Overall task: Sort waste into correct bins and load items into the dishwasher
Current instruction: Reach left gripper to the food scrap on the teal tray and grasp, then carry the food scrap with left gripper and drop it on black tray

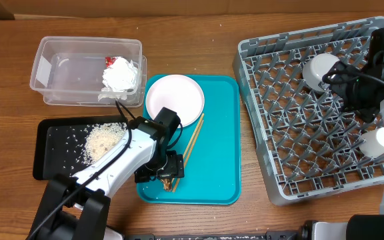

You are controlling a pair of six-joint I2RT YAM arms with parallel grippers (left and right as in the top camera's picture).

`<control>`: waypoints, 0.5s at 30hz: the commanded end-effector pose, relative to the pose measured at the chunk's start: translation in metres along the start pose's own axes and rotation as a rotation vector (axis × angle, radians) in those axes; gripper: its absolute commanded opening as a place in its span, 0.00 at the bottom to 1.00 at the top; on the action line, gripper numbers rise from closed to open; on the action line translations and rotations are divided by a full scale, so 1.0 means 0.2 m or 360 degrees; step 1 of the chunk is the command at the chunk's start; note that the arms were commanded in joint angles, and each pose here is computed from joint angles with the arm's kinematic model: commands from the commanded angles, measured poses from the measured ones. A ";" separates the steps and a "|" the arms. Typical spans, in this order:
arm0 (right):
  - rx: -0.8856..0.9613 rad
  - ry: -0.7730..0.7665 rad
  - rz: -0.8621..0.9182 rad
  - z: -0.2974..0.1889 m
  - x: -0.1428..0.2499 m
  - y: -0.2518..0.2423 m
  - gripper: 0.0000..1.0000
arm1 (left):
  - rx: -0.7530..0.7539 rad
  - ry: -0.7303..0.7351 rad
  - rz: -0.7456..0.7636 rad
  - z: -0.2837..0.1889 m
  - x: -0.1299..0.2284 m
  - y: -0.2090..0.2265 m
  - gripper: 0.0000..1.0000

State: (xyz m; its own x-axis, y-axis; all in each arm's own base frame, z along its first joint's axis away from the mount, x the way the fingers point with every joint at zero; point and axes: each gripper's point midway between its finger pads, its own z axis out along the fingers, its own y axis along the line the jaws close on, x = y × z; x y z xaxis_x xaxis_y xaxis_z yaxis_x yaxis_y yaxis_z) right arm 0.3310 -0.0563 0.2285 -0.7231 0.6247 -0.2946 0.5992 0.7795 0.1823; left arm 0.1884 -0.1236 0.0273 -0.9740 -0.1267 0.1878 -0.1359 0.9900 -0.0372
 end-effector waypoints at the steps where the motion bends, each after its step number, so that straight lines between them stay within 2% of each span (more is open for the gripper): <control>1: -0.0013 -0.0006 -0.0008 -0.01 -0.01 0.01 0.95 | 0.0010 0.0034 -0.0105 0.05 0.03 0.01 0.87; 9: -0.0013 -0.0005 -0.0007 -0.01 -0.01 0.01 0.95 | 0.0002 0.0040 -0.0124 0.09 0.04 0.03 0.70; 12: -0.0012 -0.0004 -0.0007 -0.01 0.00 0.01 0.95 | 0.0004 0.0036 -0.0124 0.09 0.04 0.03 0.44; 15: -0.0010 -0.0001 -0.0008 -0.01 0.00 0.00 0.95 | 0.0006 0.0034 -0.0122 0.09 0.04 0.03 0.34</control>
State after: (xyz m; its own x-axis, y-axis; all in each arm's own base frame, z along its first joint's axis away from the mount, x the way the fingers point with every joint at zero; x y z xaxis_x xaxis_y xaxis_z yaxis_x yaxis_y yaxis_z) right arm 0.3308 -0.0564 0.2283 -0.7230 0.6254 -0.2936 0.6000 0.7790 0.1818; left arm 0.1797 -0.1211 0.0138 -0.9615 -0.1864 0.2020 -0.1961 0.9801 -0.0294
